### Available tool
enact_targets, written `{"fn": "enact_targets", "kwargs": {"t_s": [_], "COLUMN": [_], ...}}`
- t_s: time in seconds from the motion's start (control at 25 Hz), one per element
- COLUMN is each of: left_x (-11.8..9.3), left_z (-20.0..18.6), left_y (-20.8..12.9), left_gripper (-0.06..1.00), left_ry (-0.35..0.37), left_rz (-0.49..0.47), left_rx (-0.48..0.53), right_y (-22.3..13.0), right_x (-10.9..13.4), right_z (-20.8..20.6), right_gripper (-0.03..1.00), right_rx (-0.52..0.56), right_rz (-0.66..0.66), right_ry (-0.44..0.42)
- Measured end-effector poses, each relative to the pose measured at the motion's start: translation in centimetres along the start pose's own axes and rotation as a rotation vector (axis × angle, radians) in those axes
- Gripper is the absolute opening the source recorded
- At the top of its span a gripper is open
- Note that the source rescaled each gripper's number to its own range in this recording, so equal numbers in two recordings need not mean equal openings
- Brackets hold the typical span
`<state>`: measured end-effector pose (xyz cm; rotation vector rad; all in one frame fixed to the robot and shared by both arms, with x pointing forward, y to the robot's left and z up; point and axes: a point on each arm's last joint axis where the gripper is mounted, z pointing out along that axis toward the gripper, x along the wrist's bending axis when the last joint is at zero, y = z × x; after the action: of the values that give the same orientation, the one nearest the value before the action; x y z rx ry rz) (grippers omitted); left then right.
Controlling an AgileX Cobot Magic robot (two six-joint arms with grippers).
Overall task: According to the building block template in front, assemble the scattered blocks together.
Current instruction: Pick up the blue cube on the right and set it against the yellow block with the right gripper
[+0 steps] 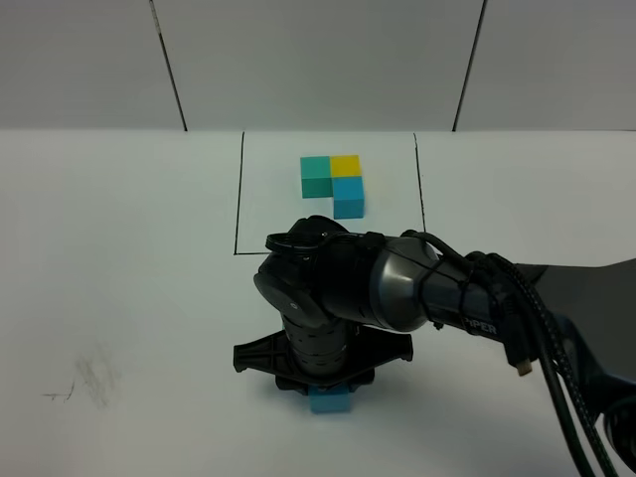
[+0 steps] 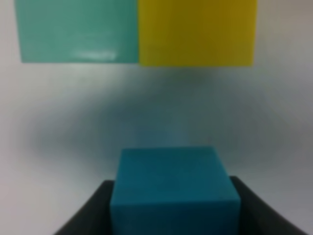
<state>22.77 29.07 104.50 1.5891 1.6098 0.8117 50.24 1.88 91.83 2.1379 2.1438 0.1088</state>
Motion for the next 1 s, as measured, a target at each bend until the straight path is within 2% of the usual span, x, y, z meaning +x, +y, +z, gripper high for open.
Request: {"fn": "enact_targets", "kwargs": {"t_s": [0.2, 0.56, 1.0], "left_x": [0.0, 0.0, 0.0], "left_z": [0.0, 0.0, 0.0], "left_y": [0.0, 0.0, 0.0], "left_gripper": [0.59, 0.59, 0.59], "left_ry": [0.000, 0.000, 0.000], "left_rz": [0.000, 0.000, 0.000], "left_rx": [0.000, 0.000, 0.000], "right_y": [0.6, 2.5, 2.7], "right_x": [0.3, -1.4, -0.9], "right_z": [0.6, 1.0, 1.1], "right_gripper": [0.03, 0.03, 0.03], "right_rx": [0.012, 0.021, 0.004], "right_rz": [-0.005, 0.047, 0.031], "right_ry": [-0.011, -0.020, 0.031]}}
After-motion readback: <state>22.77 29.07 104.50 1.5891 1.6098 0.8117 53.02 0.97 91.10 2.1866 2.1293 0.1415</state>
